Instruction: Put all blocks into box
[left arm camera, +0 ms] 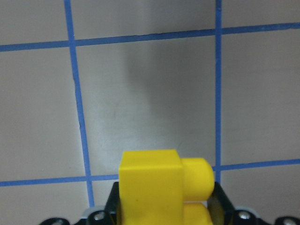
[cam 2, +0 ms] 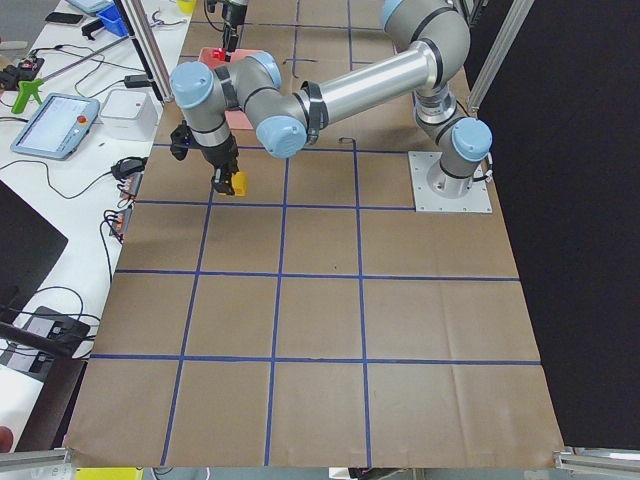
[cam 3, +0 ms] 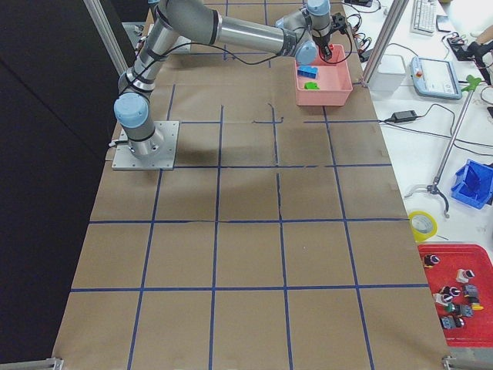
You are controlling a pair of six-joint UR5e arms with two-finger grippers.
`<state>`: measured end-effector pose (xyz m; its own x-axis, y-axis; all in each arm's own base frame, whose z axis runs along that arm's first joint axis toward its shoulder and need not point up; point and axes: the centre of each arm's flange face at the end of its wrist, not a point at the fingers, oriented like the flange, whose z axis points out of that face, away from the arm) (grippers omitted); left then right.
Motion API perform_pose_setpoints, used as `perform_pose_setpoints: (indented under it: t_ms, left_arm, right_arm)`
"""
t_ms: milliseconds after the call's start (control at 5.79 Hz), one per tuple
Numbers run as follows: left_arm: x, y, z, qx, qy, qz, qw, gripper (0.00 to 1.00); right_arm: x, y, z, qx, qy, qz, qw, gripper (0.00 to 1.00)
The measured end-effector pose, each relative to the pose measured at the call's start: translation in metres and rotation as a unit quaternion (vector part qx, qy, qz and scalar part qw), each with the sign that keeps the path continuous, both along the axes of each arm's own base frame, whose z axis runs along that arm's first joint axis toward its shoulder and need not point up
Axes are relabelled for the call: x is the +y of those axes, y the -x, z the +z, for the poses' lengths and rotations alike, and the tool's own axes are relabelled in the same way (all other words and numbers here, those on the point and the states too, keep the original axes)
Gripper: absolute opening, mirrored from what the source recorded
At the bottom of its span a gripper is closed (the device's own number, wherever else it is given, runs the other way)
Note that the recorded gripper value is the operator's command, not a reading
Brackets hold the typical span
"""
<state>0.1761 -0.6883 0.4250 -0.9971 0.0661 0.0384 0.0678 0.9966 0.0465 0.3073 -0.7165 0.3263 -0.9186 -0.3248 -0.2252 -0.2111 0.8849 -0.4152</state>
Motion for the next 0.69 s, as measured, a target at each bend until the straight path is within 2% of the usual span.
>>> perform_pose_setpoints:
  t_ms: [345,518,691]
  left_arm:
    - [-0.043,0.116,0.002,0.026,0.009,0.04,0.9988,0.05]
    - [-0.06,0.18,-0.002,0.052,0.012,0.074,0.9958,0.05]
    - [-0.071,0.239,-0.005,0.071,0.013,0.09,0.9933,0.05]
  right_arm:
    - [0.0,0.007,0.008,0.0,0.002,-0.003,1.0,1.0]
    - [0.005,0.02,0.023,0.004,-0.012,-0.009,0.9999,1.0]
    - [0.02,0.049,0.054,0.019,-0.045,-0.013,0.9987,1.0]
